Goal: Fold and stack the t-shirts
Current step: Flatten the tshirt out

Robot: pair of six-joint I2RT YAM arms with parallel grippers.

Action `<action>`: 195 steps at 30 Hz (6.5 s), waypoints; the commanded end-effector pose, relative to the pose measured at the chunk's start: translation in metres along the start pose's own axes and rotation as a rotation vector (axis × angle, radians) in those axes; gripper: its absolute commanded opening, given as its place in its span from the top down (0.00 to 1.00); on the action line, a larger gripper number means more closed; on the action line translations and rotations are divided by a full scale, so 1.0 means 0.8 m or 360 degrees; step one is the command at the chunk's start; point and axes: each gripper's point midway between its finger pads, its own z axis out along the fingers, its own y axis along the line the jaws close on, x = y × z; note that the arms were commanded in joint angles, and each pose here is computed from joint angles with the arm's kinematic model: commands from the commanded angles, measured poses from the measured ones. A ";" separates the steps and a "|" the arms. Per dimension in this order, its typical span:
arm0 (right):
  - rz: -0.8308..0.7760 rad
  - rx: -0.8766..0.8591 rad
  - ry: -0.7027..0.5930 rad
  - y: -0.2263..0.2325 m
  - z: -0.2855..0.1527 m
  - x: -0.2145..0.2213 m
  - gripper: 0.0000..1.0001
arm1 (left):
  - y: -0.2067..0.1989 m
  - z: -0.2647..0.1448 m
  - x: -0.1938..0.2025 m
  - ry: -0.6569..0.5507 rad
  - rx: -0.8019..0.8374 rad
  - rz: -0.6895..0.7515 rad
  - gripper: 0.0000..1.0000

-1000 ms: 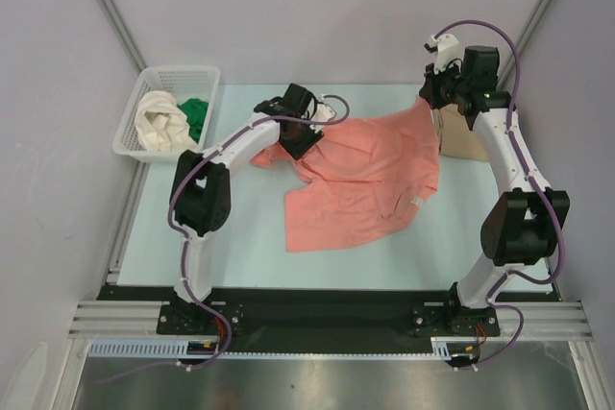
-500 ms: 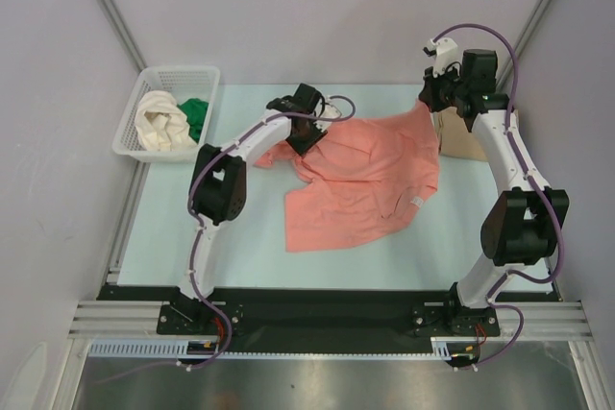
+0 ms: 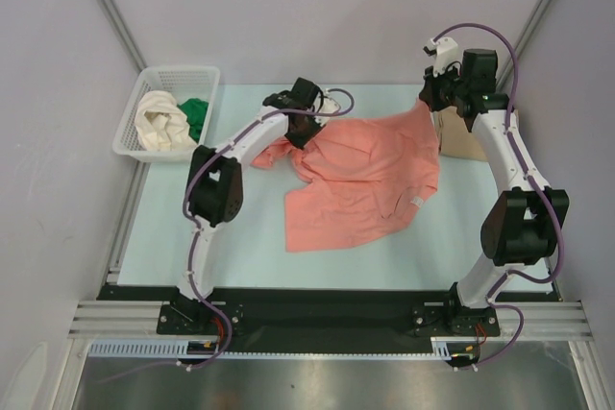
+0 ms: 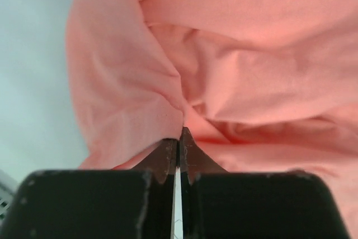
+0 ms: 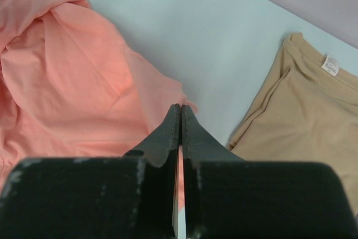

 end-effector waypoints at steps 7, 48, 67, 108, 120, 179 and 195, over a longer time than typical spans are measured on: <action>-0.0130 0.0099 -0.0358 0.002 -0.080 -0.105 1.00 | 0.037 -0.286 -0.061 -0.0679 -0.0308 -0.0002 1.00; -0.0014 0.0192 -0.0351 -0.025 -0.054 -0.055 1.00 | 0.103 -0.124 0.068 -0.0315 -0.0200 -0.0660 0.40; -0.0035 0.0108 -0.0260 0.000 -0.056 -0.030 1.00 | 0.120 -0.081 0.149 0.0068 -0.0278 0.0043 0.49; -0.0075 0.0141 -0.0217 -0.010 -0.046 -0.021 1.00 | 0.104 -0.057 0.176 0.0173 -0.0095 0.0254 0.57; -0.0099 0.0153 -0.0206 -0.012 -0.045 -0.020 1.00 | 0.115 -0.035 0.164 0.0183 -0.0086 0.0271 0.59; -0.0232 0.0938 -0.1162 0.085 -0.586 -0.225 1.00 | 0.023 -0.724 0.091 -0.1617 -0.0978 0.0100 1.00; -0.0369 0.0722 -0.1109 0.041 -0.453 -0.263 1.00 | 0.058 -0.616 0.086 -0.1296 -0.0967 0.0057 1.00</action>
